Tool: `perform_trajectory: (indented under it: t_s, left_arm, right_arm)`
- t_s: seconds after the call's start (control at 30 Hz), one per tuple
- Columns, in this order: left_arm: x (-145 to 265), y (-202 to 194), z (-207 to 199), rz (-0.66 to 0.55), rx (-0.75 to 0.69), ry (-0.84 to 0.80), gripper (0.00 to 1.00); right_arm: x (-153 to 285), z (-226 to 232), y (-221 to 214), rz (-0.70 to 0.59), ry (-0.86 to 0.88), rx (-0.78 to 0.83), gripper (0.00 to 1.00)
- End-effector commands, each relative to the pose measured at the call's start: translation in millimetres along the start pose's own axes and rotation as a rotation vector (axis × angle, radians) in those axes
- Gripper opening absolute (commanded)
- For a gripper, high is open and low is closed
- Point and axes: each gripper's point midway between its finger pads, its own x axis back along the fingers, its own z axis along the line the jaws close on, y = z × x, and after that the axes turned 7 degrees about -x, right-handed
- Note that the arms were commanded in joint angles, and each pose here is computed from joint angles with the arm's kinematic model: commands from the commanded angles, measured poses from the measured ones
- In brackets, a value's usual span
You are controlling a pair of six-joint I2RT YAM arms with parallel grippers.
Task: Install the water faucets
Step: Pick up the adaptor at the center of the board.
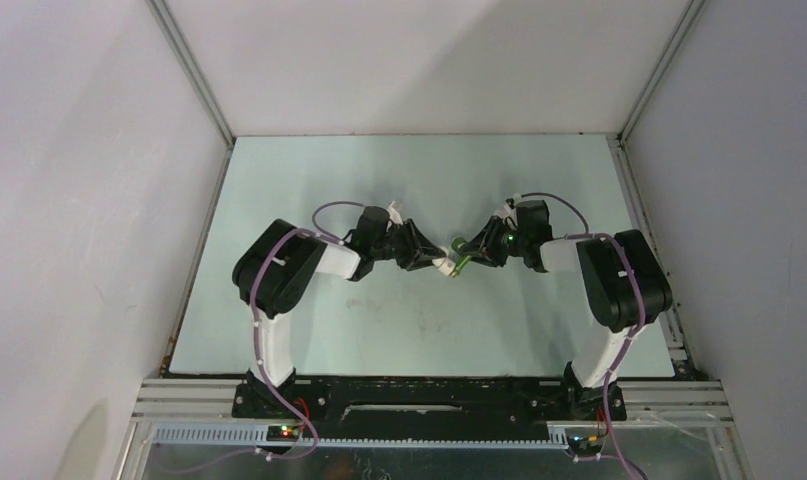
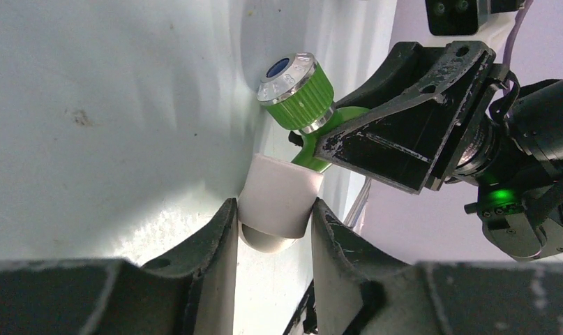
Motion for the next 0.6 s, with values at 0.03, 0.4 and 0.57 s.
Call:
perform_trajectory:
  t_s: [0.03,0.4,0.57]
  left_arm:
    - [2.3,-2.9,-17.1,0.026,-0.061,-0.034,0.01]
    - [23.9,-2.7,-17.9,-0.012,-0.088,0.057,0.0]
    - [22.7,-4.2,-10.0,-0.061,-0.006,0.049,0.1]
  right_arm:
    - [13.1,21.6,11.2,-0.049,0.043,0.048,0.0]
    - [27.2,44.7,14.8,-0.071,0.099,0.082,0.0]
    - [20.2,44.9,9.1,-0.047,0.106,0.05,0.0]
